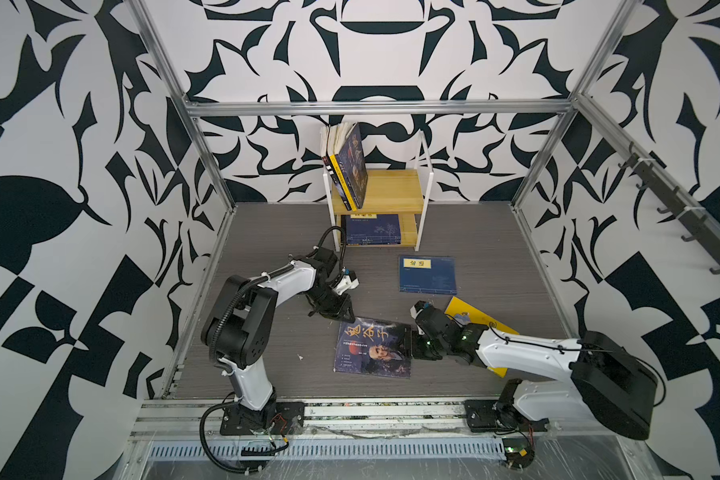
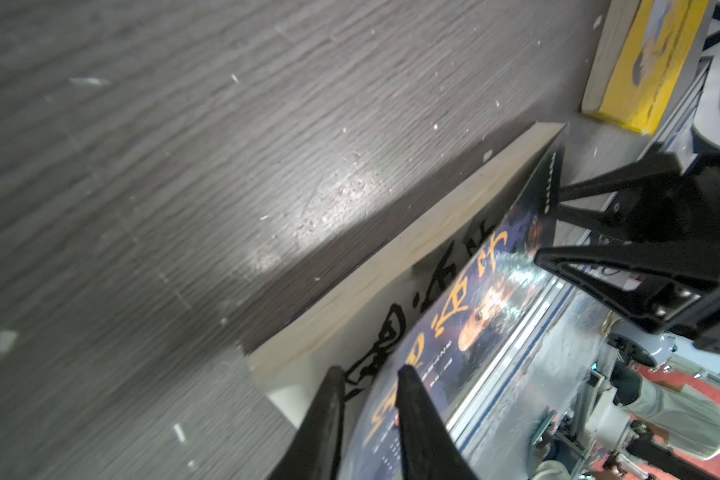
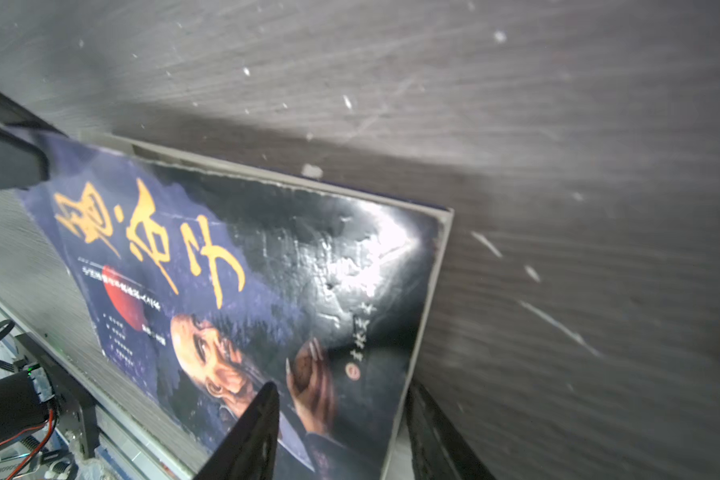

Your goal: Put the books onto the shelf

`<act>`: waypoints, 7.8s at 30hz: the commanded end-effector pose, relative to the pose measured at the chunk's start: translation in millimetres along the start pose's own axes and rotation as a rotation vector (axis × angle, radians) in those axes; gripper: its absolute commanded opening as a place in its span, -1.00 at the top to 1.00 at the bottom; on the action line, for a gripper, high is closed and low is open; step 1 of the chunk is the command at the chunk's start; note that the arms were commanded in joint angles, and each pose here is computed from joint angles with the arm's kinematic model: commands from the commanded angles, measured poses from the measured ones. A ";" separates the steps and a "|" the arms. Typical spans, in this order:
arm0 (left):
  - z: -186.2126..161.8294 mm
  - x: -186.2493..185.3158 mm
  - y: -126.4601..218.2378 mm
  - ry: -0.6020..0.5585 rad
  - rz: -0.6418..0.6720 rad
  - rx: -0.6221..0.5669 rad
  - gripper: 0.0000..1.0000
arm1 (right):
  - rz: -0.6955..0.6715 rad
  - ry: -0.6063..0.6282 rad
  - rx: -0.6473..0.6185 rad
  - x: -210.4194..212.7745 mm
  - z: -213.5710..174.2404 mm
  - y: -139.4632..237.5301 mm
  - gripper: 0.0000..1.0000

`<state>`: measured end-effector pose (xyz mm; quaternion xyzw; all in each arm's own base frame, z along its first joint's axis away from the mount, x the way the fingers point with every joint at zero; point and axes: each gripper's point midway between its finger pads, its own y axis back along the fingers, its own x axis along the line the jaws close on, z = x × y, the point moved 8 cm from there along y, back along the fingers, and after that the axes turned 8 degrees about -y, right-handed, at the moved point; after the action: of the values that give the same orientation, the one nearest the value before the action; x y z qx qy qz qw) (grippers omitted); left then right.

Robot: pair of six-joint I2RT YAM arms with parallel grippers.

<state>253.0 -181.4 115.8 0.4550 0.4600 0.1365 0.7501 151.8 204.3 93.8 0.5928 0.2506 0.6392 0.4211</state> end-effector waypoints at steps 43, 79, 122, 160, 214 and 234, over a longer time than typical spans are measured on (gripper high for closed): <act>-22.7 65.9 93.0 0.375 0.156 -0.459 -0.99 | -0.100 0.302 -0.201 45.2 56.7 6.7 -0.27; -3.8 56.2 67.3 0.482 -0.090 -0.424 0.62 | -0.007 0.337 -0.057 84.3 64.9 -51.4 -0.20; 10.4 34.4 94.4 0.464 -0.196 -0.448 1.00 | -0.172 1.310 -0.626 144.8 23.6 -53.5 -0.51; -55.0 102.1 189.3 0.507 0.126 -0.822 -0.90 | 0.005 1.114 -0.774 174.8 77.7 42.4 1.00; -67.7 98.3 213.8 0.278 0.509 -0.702 -0.99 | 0.075 0.250 -1.487 276.4 319.6 163.8 1.00; -67.3 99.7 209.9 0.268 0.508 -0.675 -0.99 | 0.124 0.509 -1.335 286.8 322.7 105.1 1.00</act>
<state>299.5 35.1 218.7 0.2520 0.3524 0.5262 0.7317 463.4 329.8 359.3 0.0749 -0.0905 0.7791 0.6158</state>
